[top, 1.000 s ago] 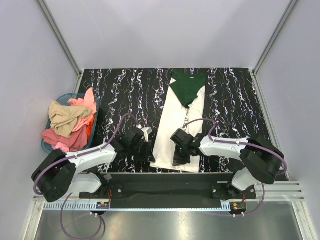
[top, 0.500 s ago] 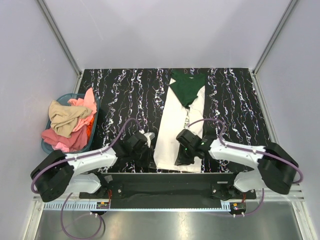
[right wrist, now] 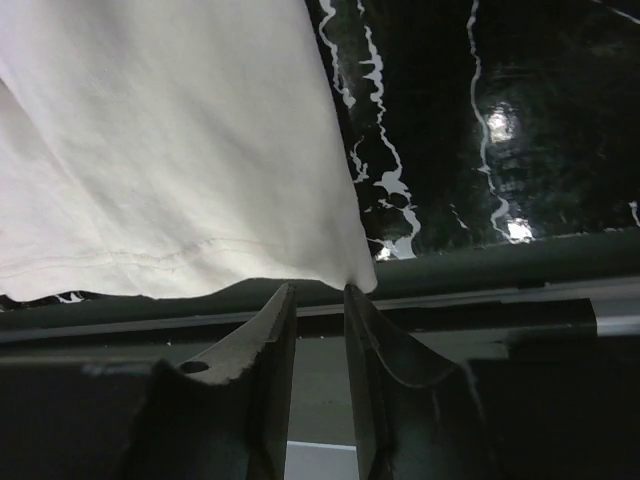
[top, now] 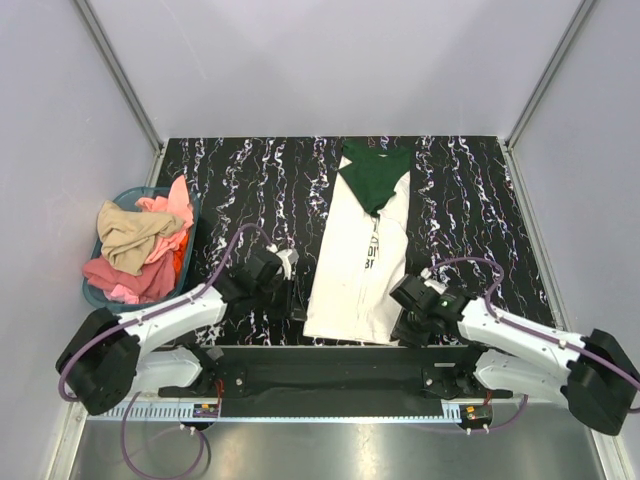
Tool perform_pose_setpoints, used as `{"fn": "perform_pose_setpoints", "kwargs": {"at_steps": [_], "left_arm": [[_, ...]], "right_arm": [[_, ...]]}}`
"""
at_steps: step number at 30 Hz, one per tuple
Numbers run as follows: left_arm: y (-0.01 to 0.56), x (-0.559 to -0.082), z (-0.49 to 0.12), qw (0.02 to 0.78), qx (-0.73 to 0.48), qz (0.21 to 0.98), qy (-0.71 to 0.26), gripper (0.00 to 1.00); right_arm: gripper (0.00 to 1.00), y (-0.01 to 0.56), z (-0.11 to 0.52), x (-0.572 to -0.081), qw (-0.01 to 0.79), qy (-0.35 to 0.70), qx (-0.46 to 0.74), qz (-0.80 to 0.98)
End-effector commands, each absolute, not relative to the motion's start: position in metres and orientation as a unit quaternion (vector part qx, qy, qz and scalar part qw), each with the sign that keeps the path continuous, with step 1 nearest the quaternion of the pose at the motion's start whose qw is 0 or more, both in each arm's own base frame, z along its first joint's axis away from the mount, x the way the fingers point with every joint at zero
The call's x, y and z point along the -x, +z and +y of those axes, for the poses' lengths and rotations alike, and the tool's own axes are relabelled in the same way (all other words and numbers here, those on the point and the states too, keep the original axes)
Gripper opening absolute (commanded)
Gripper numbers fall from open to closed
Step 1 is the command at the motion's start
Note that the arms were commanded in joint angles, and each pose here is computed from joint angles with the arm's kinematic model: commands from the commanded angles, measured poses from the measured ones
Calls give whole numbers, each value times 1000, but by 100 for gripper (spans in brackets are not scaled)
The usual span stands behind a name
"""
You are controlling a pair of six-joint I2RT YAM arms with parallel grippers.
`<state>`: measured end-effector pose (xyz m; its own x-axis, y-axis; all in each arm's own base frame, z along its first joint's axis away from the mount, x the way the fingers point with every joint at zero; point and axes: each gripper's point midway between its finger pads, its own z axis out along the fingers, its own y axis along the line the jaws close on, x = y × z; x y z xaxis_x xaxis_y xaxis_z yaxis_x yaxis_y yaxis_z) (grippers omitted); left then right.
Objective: Fold and stack the t-shirts
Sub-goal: Fold the tshirt
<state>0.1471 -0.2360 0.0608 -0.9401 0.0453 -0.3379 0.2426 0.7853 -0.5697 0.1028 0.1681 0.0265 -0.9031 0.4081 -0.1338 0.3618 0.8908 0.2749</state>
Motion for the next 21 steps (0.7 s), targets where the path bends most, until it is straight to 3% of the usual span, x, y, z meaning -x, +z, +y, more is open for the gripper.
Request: {"fn": "perform_pose_setpoints", "kwargs": {"at_steps": [1, 8, 13, 21], "left_arm": [[53, -143, -240, 138, -96, 929, -331, 27], [46, -146, -239, 133, -105, 934, -314, 27], [82, -163, -255, 170, -119, 916, -343, 30], [96, -201, -259, 189, -94, 916, -342, 31]], "right_arm": [[32, 40, 152, -111, 130, 114, -246, 954], [33, 35, 140, -112, 119, 66, -242, 961], [20, 25, 137, -115, 110, 29, -226, 968], [20, 24, 139, -116, 104, 20, -202, 974]]}}
